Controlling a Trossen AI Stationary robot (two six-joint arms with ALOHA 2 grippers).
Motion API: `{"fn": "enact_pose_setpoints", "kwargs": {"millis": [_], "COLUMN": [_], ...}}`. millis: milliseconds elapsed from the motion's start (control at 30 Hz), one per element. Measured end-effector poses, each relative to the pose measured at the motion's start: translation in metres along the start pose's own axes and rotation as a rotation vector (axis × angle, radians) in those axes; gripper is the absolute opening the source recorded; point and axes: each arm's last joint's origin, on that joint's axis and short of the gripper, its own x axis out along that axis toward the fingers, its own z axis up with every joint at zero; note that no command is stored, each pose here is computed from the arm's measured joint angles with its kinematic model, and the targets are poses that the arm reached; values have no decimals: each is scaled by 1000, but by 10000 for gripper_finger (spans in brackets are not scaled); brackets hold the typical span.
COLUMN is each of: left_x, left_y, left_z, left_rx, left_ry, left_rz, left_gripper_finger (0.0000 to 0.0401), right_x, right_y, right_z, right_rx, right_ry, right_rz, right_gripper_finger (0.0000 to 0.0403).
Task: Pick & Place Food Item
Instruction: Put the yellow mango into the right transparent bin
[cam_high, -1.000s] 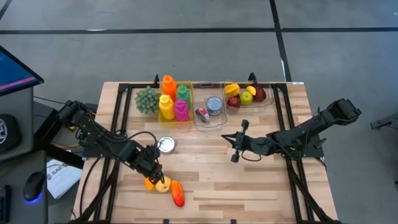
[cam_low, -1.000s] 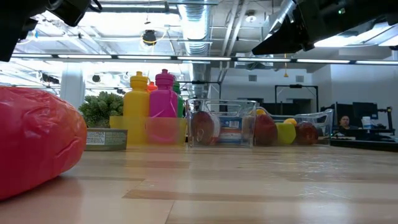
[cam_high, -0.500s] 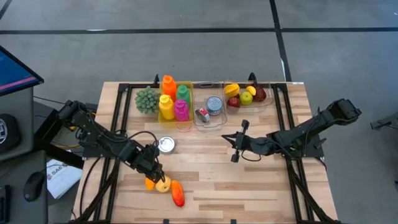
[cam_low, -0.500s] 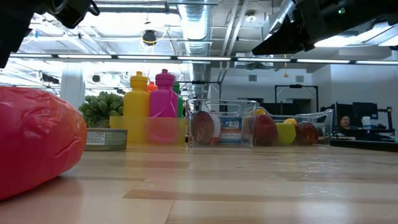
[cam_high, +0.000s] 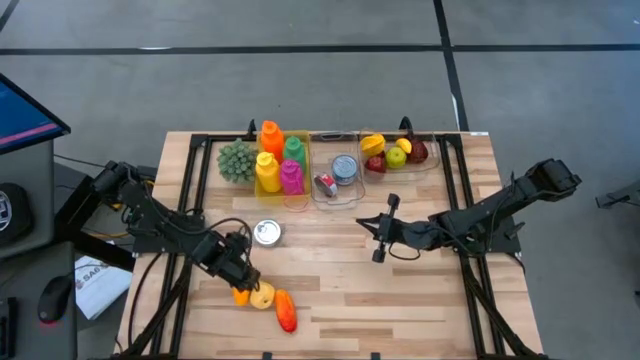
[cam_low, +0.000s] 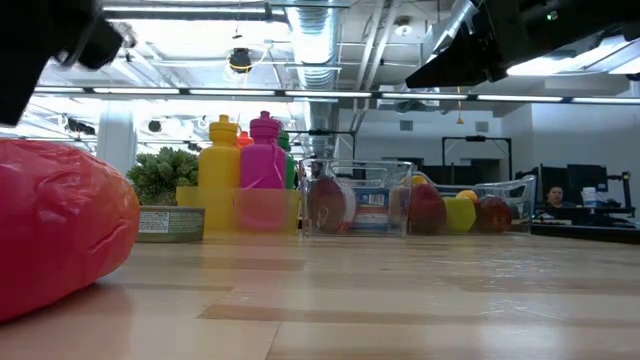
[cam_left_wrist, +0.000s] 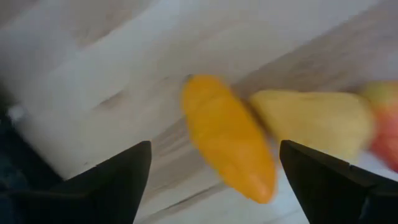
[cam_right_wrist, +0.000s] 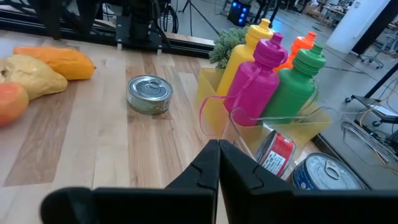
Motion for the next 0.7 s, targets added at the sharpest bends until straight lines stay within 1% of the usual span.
{"fn": "enact_pose_setpoints", "kwargs": {"millis": [100,200,333,467,533,600,700], "left_x": [14,23,31,39,43,49,59], "left_y": [7,6,4,10,12,13,11], "left_z": [-4,-5,-5,-5,-5,-5,-5], "left_rx": [-45,-59,-43,-65,-69,-71,-76], "left_ry": [33,39,40,35,35,35,19], "left_rz": [28,-18,-79,-52,-57,-86,-169], "left_gripper_finger": [340,336,333,333,333,333,333], "right_x": [0,0,0,0,0,0,0], "right_y": [0,0,0,0,0,0,0], "right_z": [0,0,0,0,0,0,0], "right_rx": [0,-1,-1,0,7,9,9], "right_ry": [0,0,0,0,1,3,3], "right_rz": [0,0,0,0,0,0,0], "right_gripper_finger": [3,3,3,3,3,3,3]}}
